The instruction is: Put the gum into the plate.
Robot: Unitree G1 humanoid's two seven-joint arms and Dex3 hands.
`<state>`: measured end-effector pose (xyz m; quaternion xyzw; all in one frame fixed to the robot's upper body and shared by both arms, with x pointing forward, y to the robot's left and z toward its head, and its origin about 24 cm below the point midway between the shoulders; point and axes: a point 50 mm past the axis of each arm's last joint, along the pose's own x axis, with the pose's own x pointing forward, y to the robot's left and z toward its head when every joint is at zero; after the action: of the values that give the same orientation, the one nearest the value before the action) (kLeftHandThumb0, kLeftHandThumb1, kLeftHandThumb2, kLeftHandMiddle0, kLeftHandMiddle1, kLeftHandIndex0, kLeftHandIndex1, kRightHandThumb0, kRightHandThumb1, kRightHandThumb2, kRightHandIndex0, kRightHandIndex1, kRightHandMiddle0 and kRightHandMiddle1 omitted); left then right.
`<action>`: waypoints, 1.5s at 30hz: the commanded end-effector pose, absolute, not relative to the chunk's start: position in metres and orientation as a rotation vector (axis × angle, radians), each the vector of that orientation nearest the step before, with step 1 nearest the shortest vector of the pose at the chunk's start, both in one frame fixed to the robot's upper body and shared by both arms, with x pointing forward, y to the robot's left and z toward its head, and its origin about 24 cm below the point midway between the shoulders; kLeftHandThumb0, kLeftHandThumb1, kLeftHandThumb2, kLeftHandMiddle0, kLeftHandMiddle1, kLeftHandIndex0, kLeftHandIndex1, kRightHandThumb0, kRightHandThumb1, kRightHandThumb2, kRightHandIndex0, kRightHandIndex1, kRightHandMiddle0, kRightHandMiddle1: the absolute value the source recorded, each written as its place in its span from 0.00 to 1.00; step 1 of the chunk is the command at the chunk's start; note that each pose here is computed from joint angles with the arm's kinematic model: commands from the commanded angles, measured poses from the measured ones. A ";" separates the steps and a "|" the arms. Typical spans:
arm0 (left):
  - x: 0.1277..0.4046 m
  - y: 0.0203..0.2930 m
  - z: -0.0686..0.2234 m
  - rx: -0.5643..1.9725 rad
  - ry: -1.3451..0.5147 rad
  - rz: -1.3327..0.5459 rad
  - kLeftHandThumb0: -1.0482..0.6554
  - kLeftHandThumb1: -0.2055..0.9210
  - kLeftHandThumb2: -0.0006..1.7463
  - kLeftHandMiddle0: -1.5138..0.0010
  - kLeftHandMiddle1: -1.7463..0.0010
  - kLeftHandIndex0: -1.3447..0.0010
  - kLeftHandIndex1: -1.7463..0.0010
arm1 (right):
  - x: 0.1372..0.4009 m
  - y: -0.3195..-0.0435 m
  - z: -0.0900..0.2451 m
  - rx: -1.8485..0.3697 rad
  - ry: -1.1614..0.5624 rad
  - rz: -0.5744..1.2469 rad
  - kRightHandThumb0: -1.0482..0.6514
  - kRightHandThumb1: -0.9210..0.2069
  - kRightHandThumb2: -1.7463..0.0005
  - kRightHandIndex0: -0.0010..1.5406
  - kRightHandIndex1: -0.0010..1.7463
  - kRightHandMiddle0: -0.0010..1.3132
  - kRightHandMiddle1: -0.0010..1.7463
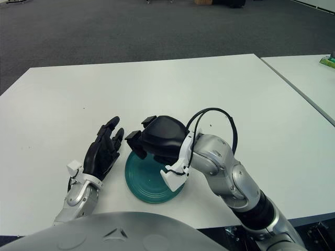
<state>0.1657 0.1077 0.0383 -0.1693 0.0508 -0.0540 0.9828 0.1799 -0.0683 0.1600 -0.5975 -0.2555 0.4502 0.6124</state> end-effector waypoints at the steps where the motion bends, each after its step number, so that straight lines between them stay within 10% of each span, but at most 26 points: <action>1: 0.168 0.108 0.042 -0.314 0.076 -0.118 0.03 1.00 0.59 0.87 1.00 1.00 0.76 | 0.181 -0.068 0.156 -1.383 -0.588 1.029 0.61 0.56 0.27 0.39 1.00 0.45 0.86; 8: 0.169 0.106 0.043 -0.338 0.075 -0.103 0.03 1.00 0.59 0.91 1.00 1.00 0.80 | 0.177 -0.073 0.150 -1.377 -0.569 1.019 0.61 0.15 0.64 0.31 0.82 0.21 0.95; 12: 0.169 0.105 0.044 -0.360 0.076 -0.099 0.03 1.00 0.58 0.94 1.00 1.00 0.82 | 0.177 -0.075 0.148 -1.399 -0.585 1.031 0.36 0.03 0.72 0.26 0.58 0.09 0.80; 25: 0.165 0.106 0.045 -0.366 0.071 -0.105 0.02 1.00 0.58 0.95 1.00 1.00 0.83 | 0.176 -0.078 0.144 -1.380 -0.532 1.057 0.19 0.00 0.61 0.21 0.15 0.00 0.40; 34: 0.166 0.108 0.044 -0.345 0.057 -0.093 0.02 1.00 0.60 0.90 0.98 1.00 0.75 | 0.172 -0.078 0.138 -1.216 -0.422 1.052 0.12 0.00 0.55 0.22 0.09 0.00 0.27; 40: 0.166 0.108 0.044 -0.400 0.049 -0.092 0.00 1.00 0.60 0.89 0.98 1.00 0.75 | 0.170 -0.078 0.135 -1.176 -0.411 1.048 0.06 0.00 0.53 0.15 0.29 0.00 0.29; 45: 0.165 0.107 0.043 -0.424 0.038 -0.083 0.00 1.00 0.58 0.88 0.98 1.00 0.75 | 0.169 -0.081 0.132 -1.190 -0.401 1.080 0.01 0.00 0.50 0.08 0.09 0.00 0.19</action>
<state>0.1652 0.1063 0.0438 -0.2032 0.0255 -0.0438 0.9778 0.1692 -0.0785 0.1323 -0.5278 -0.1768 0.4759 0.6810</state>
